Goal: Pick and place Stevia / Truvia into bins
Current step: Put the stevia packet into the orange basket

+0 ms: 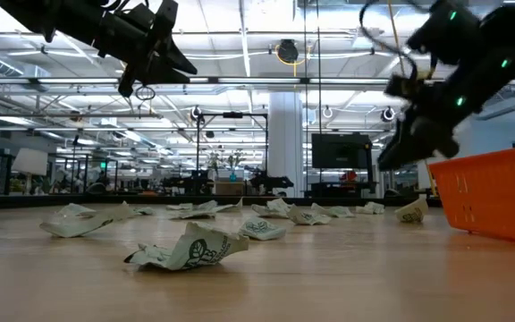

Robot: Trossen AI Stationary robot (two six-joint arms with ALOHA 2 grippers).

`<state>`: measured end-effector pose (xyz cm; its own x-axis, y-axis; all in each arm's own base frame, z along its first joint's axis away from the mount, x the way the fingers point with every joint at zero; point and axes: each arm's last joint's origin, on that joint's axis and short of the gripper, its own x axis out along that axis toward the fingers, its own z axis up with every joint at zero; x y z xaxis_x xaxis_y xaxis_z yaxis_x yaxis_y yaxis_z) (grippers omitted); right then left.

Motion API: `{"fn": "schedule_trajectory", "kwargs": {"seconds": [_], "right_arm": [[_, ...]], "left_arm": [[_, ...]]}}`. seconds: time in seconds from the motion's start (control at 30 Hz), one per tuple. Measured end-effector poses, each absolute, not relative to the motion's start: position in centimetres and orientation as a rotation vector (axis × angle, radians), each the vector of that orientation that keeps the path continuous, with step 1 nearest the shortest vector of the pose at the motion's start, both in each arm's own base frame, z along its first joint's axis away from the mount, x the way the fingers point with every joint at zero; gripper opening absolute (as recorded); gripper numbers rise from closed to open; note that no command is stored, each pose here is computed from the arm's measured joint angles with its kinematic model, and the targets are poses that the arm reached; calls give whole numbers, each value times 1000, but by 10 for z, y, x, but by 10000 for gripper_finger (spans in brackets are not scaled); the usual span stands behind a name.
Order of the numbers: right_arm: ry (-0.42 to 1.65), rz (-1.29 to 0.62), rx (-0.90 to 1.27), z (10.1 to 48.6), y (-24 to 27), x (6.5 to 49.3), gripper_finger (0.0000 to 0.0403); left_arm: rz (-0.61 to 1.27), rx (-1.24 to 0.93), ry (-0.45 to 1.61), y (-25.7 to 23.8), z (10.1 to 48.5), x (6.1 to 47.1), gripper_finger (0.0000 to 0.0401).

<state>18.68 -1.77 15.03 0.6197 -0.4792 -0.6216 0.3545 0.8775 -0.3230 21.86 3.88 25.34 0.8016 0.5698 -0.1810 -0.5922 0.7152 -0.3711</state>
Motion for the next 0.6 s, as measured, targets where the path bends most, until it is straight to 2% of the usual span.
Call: {"fn": "schedule_trajectory", "kwargs": {"seconds": [0.13,0.3,0.47,0.6], "right_arm": [[689,-470,-56,137,-37,190,147],[748,-516,77,123,-56,188,148],[830,-557,97,106,-65,188,149],[815,-562,92,101,-68,192,135]], "left_arm": [[645,-398,65,39,253,219,120],[645,-389,68,39,253,219,120],[644,-360,83,39,253,219,120],[644,-357,86,39,253,219,120]]}}
